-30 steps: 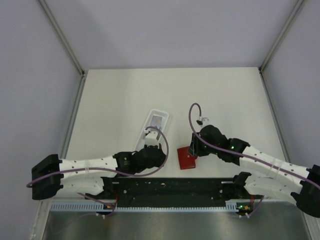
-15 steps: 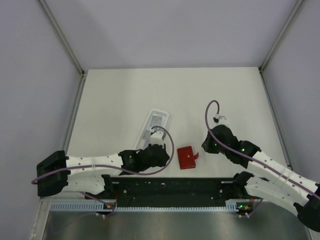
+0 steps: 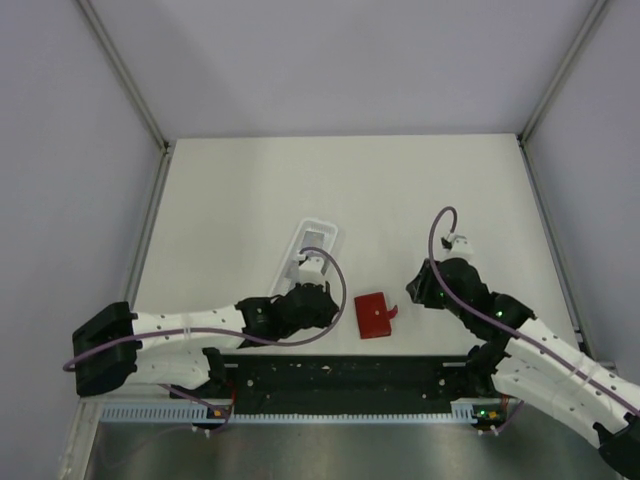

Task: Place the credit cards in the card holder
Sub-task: Close the card holder at the center of the board.

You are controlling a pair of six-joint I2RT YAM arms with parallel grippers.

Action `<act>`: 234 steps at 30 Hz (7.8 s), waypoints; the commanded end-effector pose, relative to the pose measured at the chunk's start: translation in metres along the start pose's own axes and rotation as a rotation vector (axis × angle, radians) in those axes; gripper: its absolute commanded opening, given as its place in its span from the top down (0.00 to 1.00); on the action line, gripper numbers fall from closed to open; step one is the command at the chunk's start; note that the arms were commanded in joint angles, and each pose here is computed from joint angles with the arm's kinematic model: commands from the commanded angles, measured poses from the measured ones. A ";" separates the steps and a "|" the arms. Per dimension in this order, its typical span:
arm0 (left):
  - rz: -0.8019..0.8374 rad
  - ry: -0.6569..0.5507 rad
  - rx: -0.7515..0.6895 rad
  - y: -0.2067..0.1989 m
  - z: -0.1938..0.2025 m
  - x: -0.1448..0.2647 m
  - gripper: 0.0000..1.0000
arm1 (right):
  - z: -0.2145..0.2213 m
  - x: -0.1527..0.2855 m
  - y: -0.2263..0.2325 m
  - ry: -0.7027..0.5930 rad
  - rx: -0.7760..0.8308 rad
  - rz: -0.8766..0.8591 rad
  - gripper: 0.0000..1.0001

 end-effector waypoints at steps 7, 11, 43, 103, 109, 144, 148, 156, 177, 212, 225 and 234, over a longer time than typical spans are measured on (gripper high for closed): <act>0.049 -0.056 0.004 -0.003 -0.017 -0.003 1.00 | -0.009 -0.004 -0.007 -0.059 -0.042 0.073 0.67; 0.064 -0.055 -0.011 -0.010 -0.022 -0.007 1.00 | -0.007 -0.010 -0.018 -0.015 -0.070 0.181 0.80; 0.266 0.183 -0.087 -0.029 0.028 -0.070 1.00 | 0.022 -0.040 0.004 0.223 -0.030 -0.031 0.93; 0.233 0.194 -0.058 -0.011 0.039 -0.063 1.00 | 0.030 -0.055 0.036 0.313 -0.004 -0.345 0.85; 0.235 0.197 -0.058 -0.012 0.039 -0.064 1.00 | 0.029 -0.058 0.037 0.314 -0.004 -0.343 0.84; 0.229 0.200 -0.056 -0.011 0.041 -0.065 1.00 | 0.040 -0.065 0.040 0.372 0.047 -0.321 0.80; 0.227 0.202 -0.058 -0.010 0.042 -0.065 1.00 | 0.043 -0.065 0.041 0.390 0.078 -0.295 0.80; 0.227 0.200 -0.057 -0.010 0.041 -0.065 1.00 | 0.050 -0.065 0.041 0.436 0.146 -0.221 0.82; 0.230 0.197 -0.049 -0.011 0.040 -0.063 1.00 | 0.074 -0.069 0.045 0.592 0.256 -0.076 0.87; 0.221 0.195 -0.026 -0.005 0.043 -0.060 1.00 | 0.116 -0.050 0.023 0.590 0.373 0.239 0.91; 0.217 0.197 -0.013 -0.004 0.044 -0.060 1.00 | 0.135 -0.045 0.019 0.523 0.334 0.269 0.92; 0.213 0.197 -0.003 -0.002 0.045 -0.057 1.00 | 0.150 -0.045 0.021 0.522 0.345 0.288 0.92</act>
Point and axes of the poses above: each gripper's point midway between its finger pads, its own x axis back along the fingers, its own y axis along the line the jaws close on, z = x × y, the point moved 8 cm from there along x, back along the fingers, and after that the axes turned 6 degrees about x, right-handed, at the moved point
